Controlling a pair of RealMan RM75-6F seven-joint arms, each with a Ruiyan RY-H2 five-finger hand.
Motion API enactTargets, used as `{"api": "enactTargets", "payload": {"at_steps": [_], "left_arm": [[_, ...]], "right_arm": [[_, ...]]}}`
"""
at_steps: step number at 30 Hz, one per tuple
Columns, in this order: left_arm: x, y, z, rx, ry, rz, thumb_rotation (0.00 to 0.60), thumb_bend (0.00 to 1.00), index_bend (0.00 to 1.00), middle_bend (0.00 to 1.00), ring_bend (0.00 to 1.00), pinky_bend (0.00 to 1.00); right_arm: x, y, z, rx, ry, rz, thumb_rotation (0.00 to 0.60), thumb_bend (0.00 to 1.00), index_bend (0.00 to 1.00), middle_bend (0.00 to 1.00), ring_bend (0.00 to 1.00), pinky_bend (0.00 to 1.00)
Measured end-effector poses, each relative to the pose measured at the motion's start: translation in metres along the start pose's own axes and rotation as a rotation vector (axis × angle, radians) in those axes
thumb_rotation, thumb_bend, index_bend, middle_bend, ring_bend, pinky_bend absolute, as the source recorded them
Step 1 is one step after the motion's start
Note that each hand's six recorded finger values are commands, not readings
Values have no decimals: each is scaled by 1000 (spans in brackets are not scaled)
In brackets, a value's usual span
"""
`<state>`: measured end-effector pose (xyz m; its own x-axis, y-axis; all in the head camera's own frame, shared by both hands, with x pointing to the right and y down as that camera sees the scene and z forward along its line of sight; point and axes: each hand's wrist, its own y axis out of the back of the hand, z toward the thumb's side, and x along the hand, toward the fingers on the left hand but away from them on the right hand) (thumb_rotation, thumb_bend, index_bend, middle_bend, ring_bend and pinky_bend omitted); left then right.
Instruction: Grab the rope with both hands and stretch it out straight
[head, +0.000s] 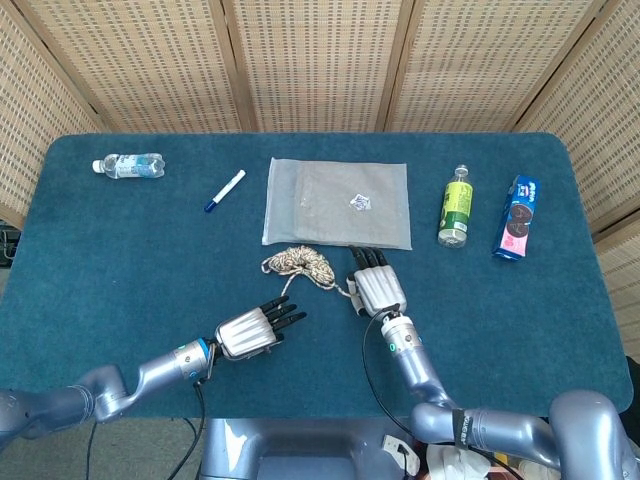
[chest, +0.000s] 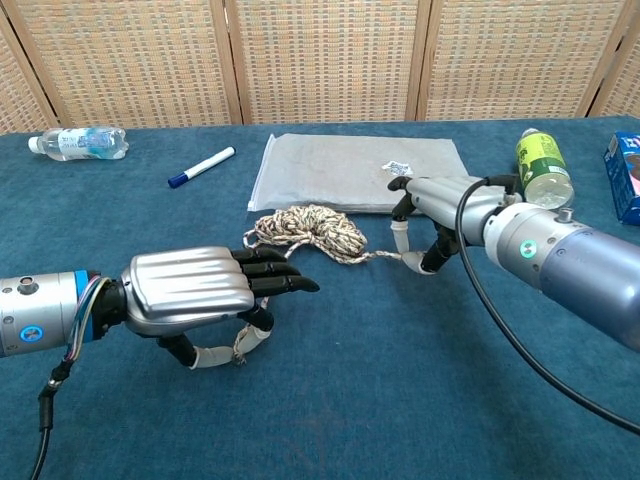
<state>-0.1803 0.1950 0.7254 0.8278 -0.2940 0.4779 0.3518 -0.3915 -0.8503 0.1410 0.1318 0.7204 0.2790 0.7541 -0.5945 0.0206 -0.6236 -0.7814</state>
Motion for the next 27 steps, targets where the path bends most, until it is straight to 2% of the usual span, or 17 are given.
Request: {"api": "enactTargets", "payload": {"at_steps": [4, 15, 21, 27], "left_arm": [[1, 0, 1, -4, 3, 2, 600, 503, 659, 0, 0, 0], [-5, -2, -12, -24, 47, 10, 600, 506, 784, 0, 0, 0], [-30, 3, -49, 2, 138, 22, 600, 506, 794, 0, 0, 0], [-73, 8, -105, 47, 279, 19, 600, 506, 798, 0, 0, 0]], "right_arm": [[0, 0, 0, 1, 0, 0, 600, 452, 732, 18, 0, 0], [0, 3, -4, 20, 3, -22, 600, 452, 737, 28, 0, 0], [3, 21, -23, 84, 6, -100, 600, 453, 745, 39, 0, 0], [12, 38, -61, 144, -28, -149, 600, 453, 745, 40, 0, 0]]}}
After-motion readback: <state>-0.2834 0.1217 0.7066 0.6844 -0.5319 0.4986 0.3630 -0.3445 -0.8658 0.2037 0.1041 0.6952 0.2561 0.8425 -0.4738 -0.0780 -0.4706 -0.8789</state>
